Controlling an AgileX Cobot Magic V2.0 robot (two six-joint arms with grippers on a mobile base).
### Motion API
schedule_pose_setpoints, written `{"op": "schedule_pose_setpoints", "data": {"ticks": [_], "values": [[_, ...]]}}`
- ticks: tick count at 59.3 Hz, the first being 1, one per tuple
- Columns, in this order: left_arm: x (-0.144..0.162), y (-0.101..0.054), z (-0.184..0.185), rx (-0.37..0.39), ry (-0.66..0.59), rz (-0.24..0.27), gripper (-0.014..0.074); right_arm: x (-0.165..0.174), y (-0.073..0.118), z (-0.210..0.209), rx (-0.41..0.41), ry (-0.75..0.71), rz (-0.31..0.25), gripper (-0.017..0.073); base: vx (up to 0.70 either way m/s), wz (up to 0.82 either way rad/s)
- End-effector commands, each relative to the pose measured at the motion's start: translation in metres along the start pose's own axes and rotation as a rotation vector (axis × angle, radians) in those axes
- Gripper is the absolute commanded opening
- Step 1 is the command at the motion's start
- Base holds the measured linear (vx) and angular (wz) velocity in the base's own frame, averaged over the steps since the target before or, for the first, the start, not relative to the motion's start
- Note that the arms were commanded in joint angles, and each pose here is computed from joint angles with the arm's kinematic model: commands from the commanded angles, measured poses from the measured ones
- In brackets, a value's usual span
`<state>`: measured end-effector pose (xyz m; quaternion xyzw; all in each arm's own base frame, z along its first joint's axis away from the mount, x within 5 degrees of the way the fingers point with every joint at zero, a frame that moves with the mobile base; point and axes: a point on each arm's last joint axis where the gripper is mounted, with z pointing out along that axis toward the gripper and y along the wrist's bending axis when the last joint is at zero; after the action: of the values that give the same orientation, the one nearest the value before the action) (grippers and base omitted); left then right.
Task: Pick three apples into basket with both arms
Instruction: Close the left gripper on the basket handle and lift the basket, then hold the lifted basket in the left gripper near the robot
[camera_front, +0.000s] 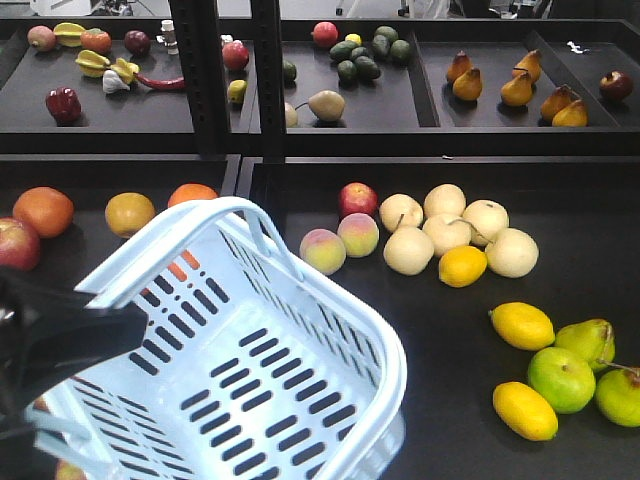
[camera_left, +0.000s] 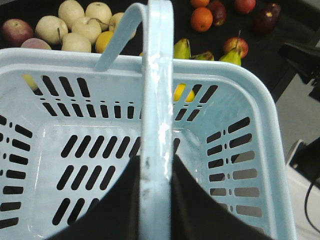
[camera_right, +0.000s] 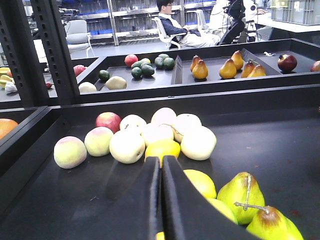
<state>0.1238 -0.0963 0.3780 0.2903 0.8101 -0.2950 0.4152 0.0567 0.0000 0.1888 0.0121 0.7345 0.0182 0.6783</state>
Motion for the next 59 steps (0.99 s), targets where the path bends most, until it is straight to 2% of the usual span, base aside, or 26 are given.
{"op": "schedule_pose_setpoints", "data": {"ticks": [1, 9, 17, 59], "values": [[-0.006, -0.01, -0.023, -0.022, -0.253, -0.045, -0.0008, -0.005, 0.001, 0.001, -0.003, -0.06, -0.024, -0.0005, 0.0, 0.0], [0.006, -0.014, -0.038, -0.057, -0.333, -0.02, -0.0008, -0.005, 0.001, 0.001, -0.003, -0.06, -0.024, -0.0005, 0.0, 0.0], [0.012, -0.018, -0.044, -0.064, -0.333, 0.011, -0.0008, -0.005, 0.001, 0.001, -0.003, -0.06, -0.024, -0.0005, 0.0, 0.0], [0.013, -0.018, -0.045, -0.065, -0.338, 0.015, -0.0006, -0.005, 0.001, 0.001, -0.003, -0.06, -0.024, -0.0005, 0.0, 0.0]]}}
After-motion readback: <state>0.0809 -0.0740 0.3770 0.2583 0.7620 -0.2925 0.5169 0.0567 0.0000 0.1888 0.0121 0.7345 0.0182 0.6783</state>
